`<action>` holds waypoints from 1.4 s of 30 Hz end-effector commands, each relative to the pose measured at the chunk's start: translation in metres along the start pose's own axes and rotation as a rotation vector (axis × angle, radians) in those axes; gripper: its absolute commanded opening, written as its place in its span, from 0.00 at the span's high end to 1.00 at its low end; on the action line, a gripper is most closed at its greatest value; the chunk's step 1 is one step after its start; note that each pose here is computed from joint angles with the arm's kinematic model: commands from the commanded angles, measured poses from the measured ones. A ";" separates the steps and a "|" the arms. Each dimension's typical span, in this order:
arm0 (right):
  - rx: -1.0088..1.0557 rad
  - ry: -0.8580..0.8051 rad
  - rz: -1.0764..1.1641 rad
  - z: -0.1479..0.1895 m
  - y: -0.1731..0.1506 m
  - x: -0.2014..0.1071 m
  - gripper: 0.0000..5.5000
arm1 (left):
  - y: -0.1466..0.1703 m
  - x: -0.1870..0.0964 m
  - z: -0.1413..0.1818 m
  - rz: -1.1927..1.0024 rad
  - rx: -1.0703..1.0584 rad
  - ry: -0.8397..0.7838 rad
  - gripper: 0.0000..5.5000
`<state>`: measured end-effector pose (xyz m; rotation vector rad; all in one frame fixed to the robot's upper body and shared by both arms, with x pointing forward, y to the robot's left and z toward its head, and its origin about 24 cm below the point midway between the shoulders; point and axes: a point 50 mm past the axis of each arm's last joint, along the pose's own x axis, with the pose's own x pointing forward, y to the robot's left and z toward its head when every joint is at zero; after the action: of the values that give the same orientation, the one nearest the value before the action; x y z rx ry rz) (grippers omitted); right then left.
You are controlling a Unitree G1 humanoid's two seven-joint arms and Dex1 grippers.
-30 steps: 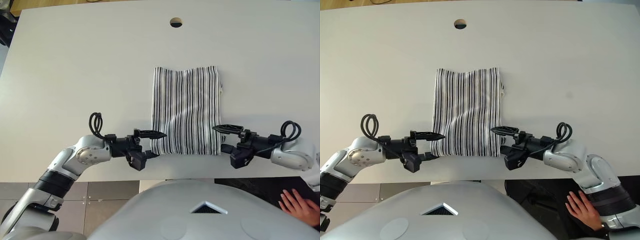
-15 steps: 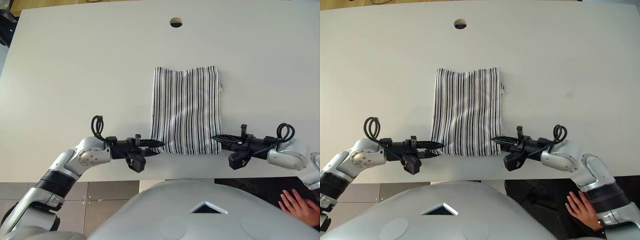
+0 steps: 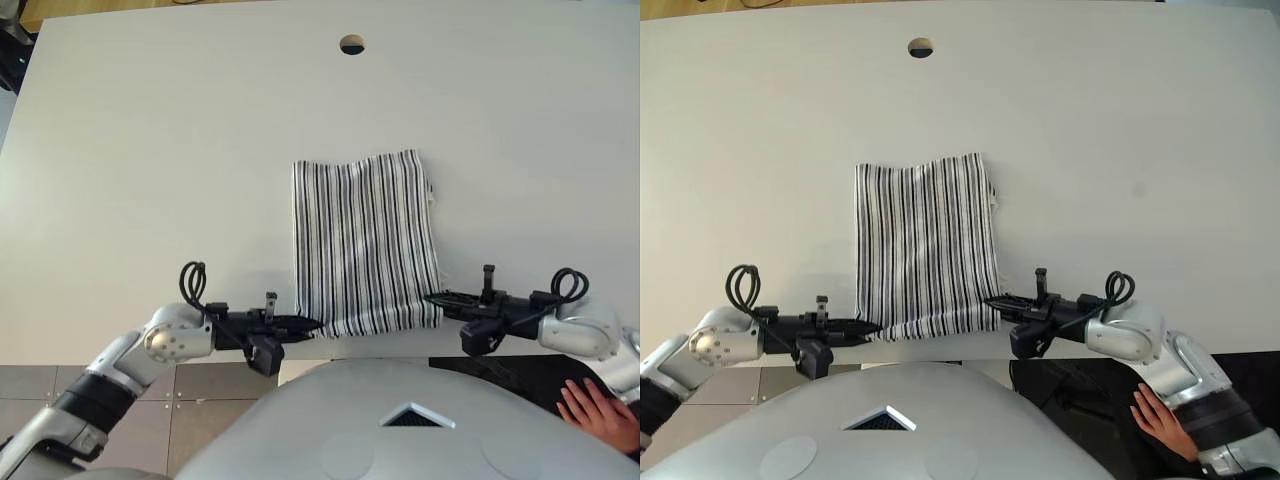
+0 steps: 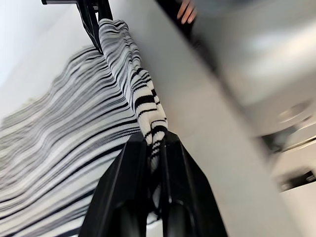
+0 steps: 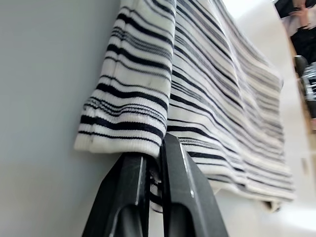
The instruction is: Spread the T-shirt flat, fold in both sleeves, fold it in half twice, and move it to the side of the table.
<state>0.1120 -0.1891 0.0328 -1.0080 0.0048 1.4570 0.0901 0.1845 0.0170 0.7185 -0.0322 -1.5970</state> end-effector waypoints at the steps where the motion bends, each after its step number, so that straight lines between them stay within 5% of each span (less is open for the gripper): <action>1: 0.076 -0.014 -0.066 0.002 -0.013 -0.011 0.98 | 0.015 -0.012 0.011 0.098 -0.030 -0.005 0.97; 7: 0.259 -0.122 -0.259 -0.005 -0.044 -0.007 0.98 | 0.078 -0.009 -0.010 0.443 0.026 0.079 0.97; 21: 0.400 0.017 -0.695 -0.063 -0.125 0.043 0.98 | 0.137 0.008 -0.073 0.603 0.193 0.398 0.97; 34: 0.376 0.060 -0.834 -0.080 -0.155 0.063 0.54 | 0.176 0.015 -0.078 0.844 0.169 0.364 0.58; 42: 0.259 -0.177 -0.926 -0.034 -0.180 0.056 0.44 | 0.184 -0.016 -0.120 0.966 0.185 0.705 0.45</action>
<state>0.2936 -0.1458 0.0681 -0.5679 -0.2730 0.5882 0.3073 0.2060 0.0103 1.1176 -0.0378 -0.4053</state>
